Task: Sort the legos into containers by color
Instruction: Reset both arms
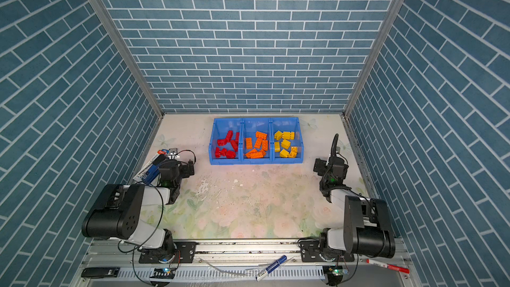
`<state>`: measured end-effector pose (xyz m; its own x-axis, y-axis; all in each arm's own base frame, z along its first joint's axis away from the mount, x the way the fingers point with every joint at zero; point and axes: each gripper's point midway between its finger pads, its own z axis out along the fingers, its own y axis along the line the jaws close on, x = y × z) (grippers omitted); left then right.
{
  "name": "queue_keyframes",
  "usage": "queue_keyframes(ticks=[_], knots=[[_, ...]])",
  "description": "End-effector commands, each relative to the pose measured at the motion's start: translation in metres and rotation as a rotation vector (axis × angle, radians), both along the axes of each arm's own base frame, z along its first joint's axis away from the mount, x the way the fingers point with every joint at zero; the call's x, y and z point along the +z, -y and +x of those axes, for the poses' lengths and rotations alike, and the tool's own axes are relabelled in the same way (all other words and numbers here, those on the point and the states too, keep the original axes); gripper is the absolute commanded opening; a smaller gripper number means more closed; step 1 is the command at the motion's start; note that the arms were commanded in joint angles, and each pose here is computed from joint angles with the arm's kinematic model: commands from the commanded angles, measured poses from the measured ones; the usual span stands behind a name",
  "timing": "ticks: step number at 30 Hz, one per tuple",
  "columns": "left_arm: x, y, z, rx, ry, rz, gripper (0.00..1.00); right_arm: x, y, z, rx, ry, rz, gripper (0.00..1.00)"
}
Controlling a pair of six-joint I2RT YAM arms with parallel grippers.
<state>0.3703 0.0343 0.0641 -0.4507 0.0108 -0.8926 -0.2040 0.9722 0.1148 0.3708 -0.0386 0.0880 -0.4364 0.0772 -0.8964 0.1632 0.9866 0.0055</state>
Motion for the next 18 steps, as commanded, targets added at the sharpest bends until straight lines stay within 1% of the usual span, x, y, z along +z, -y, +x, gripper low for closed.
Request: queue_keyframes(ticks=[1, 2, 3, 4, 5, 6, 8, 18], knots=[[0.032, 0.003, 0.017, -0.002, 0.125, 0.036, 0.99, 0.015, -0.020, 0.014, 0.145, 0.160, 0.028, 0.99], [0.034, 0.003, 0.017, -0.001, 0.133, 0.036, 0.99, 0.009, -0.020, 0.015, 0.146, 0.161, 0.026, 0.99], [0.033, 0.003, 0.016, -0.001, 0.116, 0.032, 0.99, 0.005, -0.024, 0.017, 0.176, 0.160, 0.039, 0.99], [0.033, 0.003, 0.017, -0.001, 0.125, 0.034, 0.99, 0.002, -0.018, 0.018, 0.150, 0.106, 0.037, 0.99], [0.033, 0.003, 0.017, -0.002, 0.130, 0.036, 0.99, 0.002, -0.012, 0.024, 0.114, 0.104, 0.039, 0.99], [0.032, 0.004, 0.016, -0.004, 0.116, 0.032, 0.99, -0.002, -0.014, 0.023, 0.116, 0.083, 0.030, 0.99], [0.033, 0.004, 0.017, -0.004, 0.128, 0.035, 0.99, 0.000, -0.014, 0.024, 0.118, 0.093, 0.028, 0.99], [0.032, 0.005, 0.018, -0.010, 0.116, 0.037, 0.99, 0.000, -0.014, 0.023, 0.116, 0.088, 0.025, 0.99]])
